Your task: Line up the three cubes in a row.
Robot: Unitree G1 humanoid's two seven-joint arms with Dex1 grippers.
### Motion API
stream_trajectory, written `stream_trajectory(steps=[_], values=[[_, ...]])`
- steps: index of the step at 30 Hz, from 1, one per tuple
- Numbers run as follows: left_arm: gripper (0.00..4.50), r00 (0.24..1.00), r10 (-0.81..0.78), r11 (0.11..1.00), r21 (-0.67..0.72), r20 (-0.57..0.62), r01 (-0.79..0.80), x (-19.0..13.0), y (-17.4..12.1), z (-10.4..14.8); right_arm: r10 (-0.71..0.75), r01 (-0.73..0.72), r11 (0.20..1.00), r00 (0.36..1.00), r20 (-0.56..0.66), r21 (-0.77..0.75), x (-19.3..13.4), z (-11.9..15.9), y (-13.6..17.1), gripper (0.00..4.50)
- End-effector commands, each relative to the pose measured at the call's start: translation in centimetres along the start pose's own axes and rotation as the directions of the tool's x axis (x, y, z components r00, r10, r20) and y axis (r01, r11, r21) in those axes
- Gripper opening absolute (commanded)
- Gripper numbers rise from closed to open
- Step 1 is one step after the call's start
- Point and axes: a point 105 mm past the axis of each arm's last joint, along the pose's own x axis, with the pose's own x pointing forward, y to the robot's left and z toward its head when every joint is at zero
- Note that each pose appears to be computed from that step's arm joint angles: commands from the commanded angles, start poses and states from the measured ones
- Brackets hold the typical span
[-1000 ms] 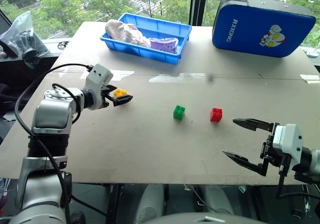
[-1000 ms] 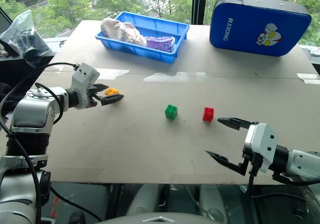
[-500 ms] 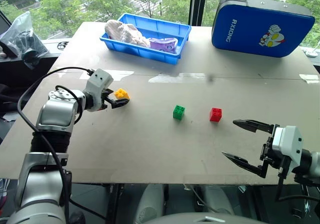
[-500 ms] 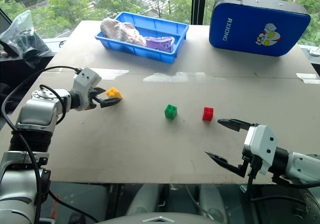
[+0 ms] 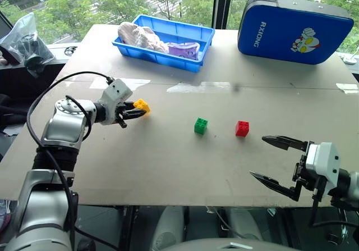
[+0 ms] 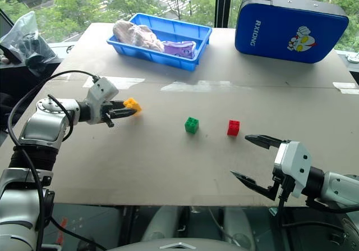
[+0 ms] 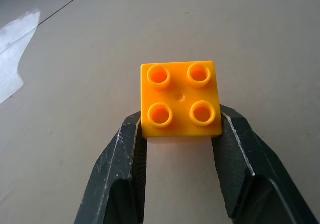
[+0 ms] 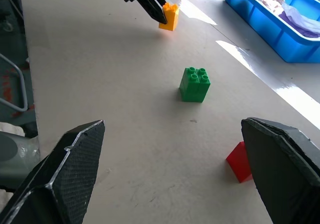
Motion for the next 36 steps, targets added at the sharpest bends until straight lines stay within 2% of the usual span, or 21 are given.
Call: stream_trajectory(steps=[1,8,17,36], values=[[1.26,0.985,-0.171,0.976,0.139,0.026,0.166,-0.1,-2.0,1.6,-0.011,0.012,0.999,1.000,0.021,-0.053,-0.3,1.1,-0.1,4.49],[1.26,0.957,-0.279,0.913,0.288,-0.081,0.290,1.1,-2.0,1.0,0.003,-0.001,0.998,1.000,0.020,-0.060,-0.4,1.4,-0.1,4.49],[1.26,0.909,-0.395,0.837,0.354,-0.137,0.417,1.9,-2.1,0.8,0.018,-0.017,0.998,1.000,0.018,-0.067,-0.4,1.5,0.0,4.49],[1.26,0.909,-0.385,0.822,0.390,-0.157,0.415,3.1,-1.0,1.4,0.012,-0.011,0.998,1.000,0.011,-0.067,-0.7,1.7,0.2,4.49]])
